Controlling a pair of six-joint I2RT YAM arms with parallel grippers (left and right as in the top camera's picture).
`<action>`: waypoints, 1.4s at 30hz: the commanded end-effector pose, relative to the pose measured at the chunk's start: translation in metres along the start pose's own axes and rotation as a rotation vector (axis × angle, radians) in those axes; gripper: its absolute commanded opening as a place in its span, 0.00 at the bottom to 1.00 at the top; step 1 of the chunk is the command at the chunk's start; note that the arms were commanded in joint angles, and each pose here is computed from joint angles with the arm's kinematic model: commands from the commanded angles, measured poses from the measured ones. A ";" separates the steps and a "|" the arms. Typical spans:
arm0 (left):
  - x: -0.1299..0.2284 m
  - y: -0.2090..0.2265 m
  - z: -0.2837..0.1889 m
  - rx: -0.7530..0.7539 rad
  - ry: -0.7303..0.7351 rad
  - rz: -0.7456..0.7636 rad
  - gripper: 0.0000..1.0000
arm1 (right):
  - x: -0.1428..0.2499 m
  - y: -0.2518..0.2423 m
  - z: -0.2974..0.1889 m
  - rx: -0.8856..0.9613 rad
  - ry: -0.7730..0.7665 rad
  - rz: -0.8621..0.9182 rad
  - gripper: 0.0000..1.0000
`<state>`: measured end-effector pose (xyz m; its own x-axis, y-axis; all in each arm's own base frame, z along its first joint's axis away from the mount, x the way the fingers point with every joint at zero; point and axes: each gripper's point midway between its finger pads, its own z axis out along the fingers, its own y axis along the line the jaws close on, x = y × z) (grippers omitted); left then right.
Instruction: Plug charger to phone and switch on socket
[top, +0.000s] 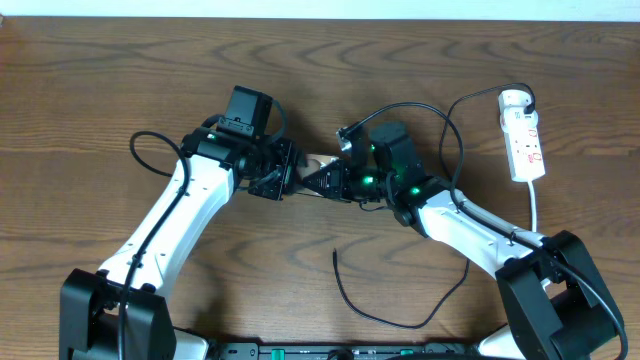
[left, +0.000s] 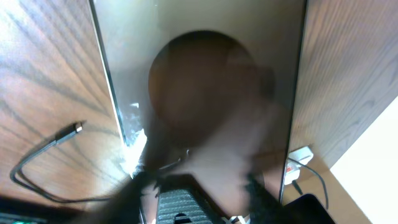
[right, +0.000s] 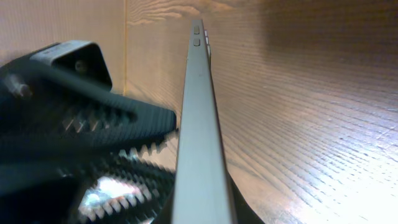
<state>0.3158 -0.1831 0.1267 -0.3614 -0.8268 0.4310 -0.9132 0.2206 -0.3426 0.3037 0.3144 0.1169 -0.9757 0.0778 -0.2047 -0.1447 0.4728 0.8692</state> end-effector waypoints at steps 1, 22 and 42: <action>0.003 -0.004 -0.004 0.016 0.044 0.020 0.72 | -0.002 0.011 -0.002 -0.039 0.011 -0.028 0.01; 0.027 -0.135 -0.084 0.690 0.177 0.766 0.91 | -0.148 0.000 -0.123 -0.299 -0.428 0.491 0.01; 0.034 -0.192 -0.140 1.010 -0.034 0.909 0.91 | -0.158 0.106 -0.132 -0.686 -0.487 0.501 0.01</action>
<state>0.4494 -0.1840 0.3185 -0.7519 -0.5961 -0.2817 0.1749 0.2316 -0.9570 0.4245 0.2287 0.2838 -0.7908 0.5625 0.2415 0.0857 -0.2889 0.9535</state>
